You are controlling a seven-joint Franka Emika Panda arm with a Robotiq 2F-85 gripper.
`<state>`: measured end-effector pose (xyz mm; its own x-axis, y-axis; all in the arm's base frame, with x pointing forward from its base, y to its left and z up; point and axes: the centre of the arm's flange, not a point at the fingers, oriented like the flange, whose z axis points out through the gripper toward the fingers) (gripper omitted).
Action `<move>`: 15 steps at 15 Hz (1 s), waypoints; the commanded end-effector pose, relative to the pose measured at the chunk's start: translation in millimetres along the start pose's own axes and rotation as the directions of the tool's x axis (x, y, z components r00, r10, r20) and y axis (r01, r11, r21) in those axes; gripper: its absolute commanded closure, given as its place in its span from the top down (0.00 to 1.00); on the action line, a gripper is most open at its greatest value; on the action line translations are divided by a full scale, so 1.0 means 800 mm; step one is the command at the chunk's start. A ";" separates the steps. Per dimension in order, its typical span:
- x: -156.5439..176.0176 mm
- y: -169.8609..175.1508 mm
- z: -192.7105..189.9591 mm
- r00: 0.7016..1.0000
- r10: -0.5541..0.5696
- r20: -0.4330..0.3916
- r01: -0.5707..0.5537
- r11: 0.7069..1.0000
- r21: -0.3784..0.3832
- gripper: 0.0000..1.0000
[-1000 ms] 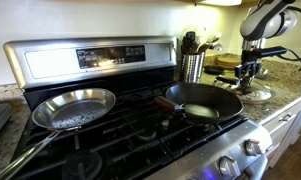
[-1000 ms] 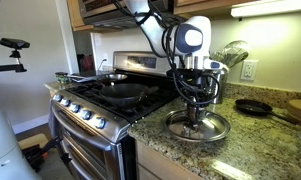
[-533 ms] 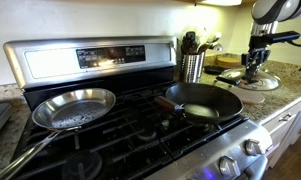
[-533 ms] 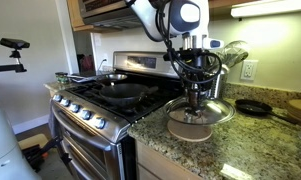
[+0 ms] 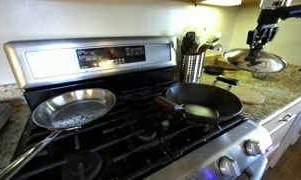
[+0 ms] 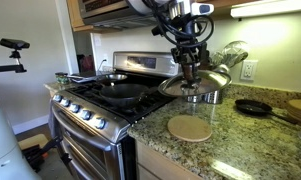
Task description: Pick the lid on the counter and put it on the black pan
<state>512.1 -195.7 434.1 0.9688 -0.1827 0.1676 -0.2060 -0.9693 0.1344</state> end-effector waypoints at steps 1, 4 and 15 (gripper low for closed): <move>-0.020 -0.044 -0.044 0.998 -0.049 -0.034 0.049 0.999 0.002 0.19; -0.017 -0.099 -0.059 0.991 -0.126 -0.055 0.127 0.992 0.011 0.19; -0.042 -0.297 -0.079 0.889 -0.456 -0.035 0.458 0.887 0.056 0.19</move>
<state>524.9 22.0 462.7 0.9666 0.2108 0.1458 0.1896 -0.9708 0.1466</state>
